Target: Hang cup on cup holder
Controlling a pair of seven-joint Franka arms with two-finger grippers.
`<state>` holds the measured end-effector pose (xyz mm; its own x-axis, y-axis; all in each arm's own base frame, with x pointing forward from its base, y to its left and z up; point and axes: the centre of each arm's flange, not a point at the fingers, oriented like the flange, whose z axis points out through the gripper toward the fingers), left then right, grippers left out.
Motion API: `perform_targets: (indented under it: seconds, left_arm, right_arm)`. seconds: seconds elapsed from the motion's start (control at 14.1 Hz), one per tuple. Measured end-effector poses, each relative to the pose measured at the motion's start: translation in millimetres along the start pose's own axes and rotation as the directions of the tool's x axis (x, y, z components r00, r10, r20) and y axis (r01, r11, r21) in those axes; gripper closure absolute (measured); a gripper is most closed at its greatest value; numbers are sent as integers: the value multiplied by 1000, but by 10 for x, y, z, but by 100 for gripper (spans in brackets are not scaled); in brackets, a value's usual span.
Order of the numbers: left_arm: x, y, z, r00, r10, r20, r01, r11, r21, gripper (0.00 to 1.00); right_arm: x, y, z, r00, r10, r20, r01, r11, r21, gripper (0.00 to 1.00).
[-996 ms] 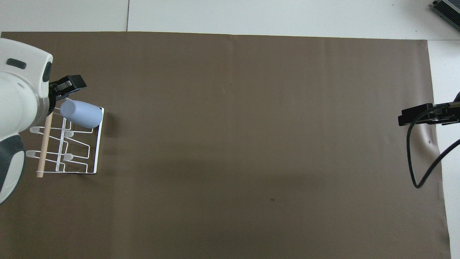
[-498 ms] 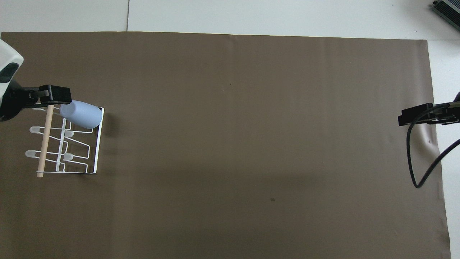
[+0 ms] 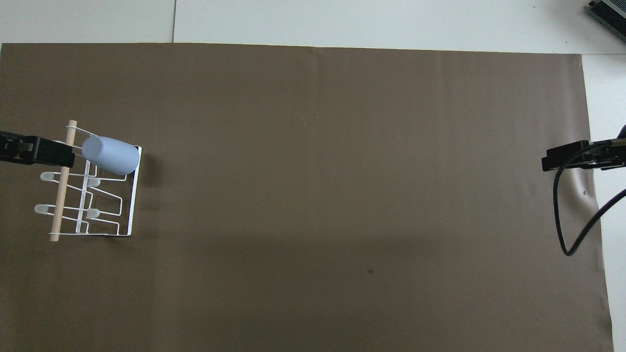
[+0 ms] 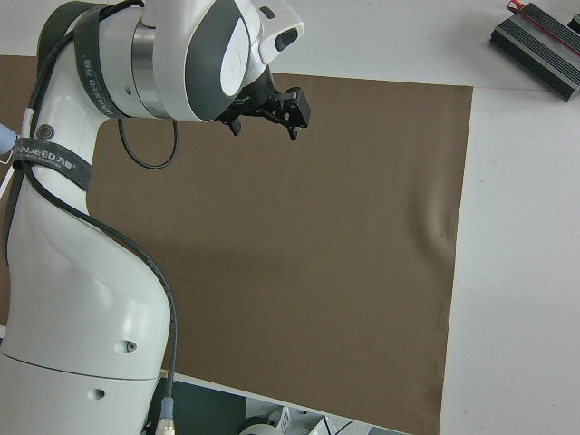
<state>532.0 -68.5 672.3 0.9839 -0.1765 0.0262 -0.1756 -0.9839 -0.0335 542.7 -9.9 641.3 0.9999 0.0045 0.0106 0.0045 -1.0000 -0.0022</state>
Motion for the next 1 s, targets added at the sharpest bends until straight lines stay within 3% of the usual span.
perform_targets:
  seconds: [0.21, 1.0]
  left_arm:
    - [3, 29, -26, 1000, 16, 19, -15, 999, -40, 0]
    - [-31, 61, -45, 999, 26, 21, -25, 999, -47, 0]
  right_arm:
    - [0, 0, 0, 1000, 0, 0, 0, 1000, 0, 0]
    - [0, 0, 1, 1000, 0, 0, 0, 1000, 0, 0]
